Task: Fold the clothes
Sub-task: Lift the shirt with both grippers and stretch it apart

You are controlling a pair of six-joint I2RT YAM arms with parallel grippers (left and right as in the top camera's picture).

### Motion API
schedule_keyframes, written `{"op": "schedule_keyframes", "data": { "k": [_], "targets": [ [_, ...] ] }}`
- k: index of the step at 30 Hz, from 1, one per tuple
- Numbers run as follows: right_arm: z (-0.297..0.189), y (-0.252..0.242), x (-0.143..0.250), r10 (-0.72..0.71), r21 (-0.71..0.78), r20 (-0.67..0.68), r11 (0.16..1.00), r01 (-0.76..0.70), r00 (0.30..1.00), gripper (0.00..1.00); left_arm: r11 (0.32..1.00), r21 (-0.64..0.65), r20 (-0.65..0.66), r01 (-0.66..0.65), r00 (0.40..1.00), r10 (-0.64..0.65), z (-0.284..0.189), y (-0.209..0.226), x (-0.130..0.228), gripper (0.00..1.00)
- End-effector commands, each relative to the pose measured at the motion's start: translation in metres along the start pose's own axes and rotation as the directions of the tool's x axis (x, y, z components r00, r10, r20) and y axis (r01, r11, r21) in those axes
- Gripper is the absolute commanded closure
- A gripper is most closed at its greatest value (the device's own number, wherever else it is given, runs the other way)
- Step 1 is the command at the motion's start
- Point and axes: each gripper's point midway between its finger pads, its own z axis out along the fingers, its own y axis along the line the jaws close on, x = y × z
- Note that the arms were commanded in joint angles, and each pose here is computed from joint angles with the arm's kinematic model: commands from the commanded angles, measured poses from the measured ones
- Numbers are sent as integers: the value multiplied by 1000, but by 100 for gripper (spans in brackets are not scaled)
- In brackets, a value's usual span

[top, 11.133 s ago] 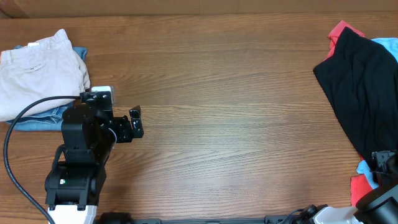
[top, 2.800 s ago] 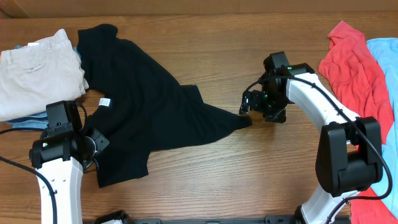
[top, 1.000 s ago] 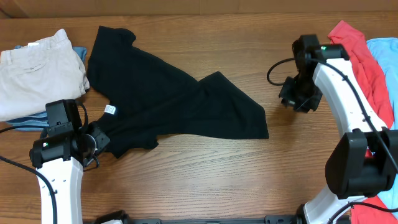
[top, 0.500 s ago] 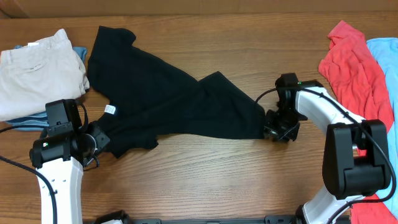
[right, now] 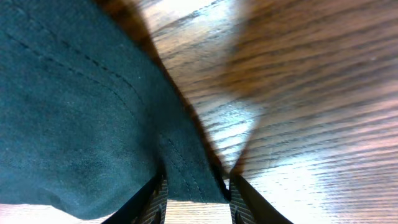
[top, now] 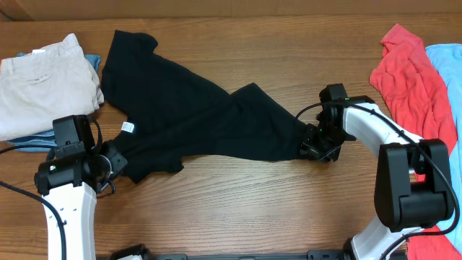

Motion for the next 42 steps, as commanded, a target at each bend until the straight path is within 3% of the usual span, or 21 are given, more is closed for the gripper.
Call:
{"op": "schedule_keyframes", "data": {
  "k": [1, 3, 8, 17, 23, 32, 38, 42],
  "targets": [
    [3, 4, 0, -14, -19, 3, 1000, 14, 1000, 64, 1000, -8, 31, -17, 999, 18, -4, 1, -8, 96],
    [3, 5, -2, -17, -25, 13, 1000, 17, 1000, 66, 1000, -8, 30, -18, 999, 18, -4, 1, -8, 96],
    [3, 7, -5, -17, -32, 26, 999, 18, 1000, 96, 1000, -9, 29, -18, 999, 18, -4, 1, -8, 96],
    [-11, 12, -17, -32, -31, 84, 999, 35, 996, 96, 999, -1, 44, -40, 998, 40, -6, -1, -12, 96],
    [-85, 25, -37, -56, 1, 253, 998, 58, 966, 96, 993, 36, 129, -116, 986, 111, -35, -16, -36, 96],
    [-285, 55, -15, -59, -83, 622, 987, 141, 780, 96, 939, 204, 310, -276, 928, 205, -134, -63, -72, 96],
    [-390, 49, 27, -51, -81, 798, 978, 191, 601, 96, 904, 257, 501, -341, 847, 177, -223, -80, -95, 96],
    [-452, 37, 67, -25, -81, 887, 974, 210, 461, 96, 879, 284, 638, -382, 760, 124, -295, -84, -102, 96]
  ]
}}
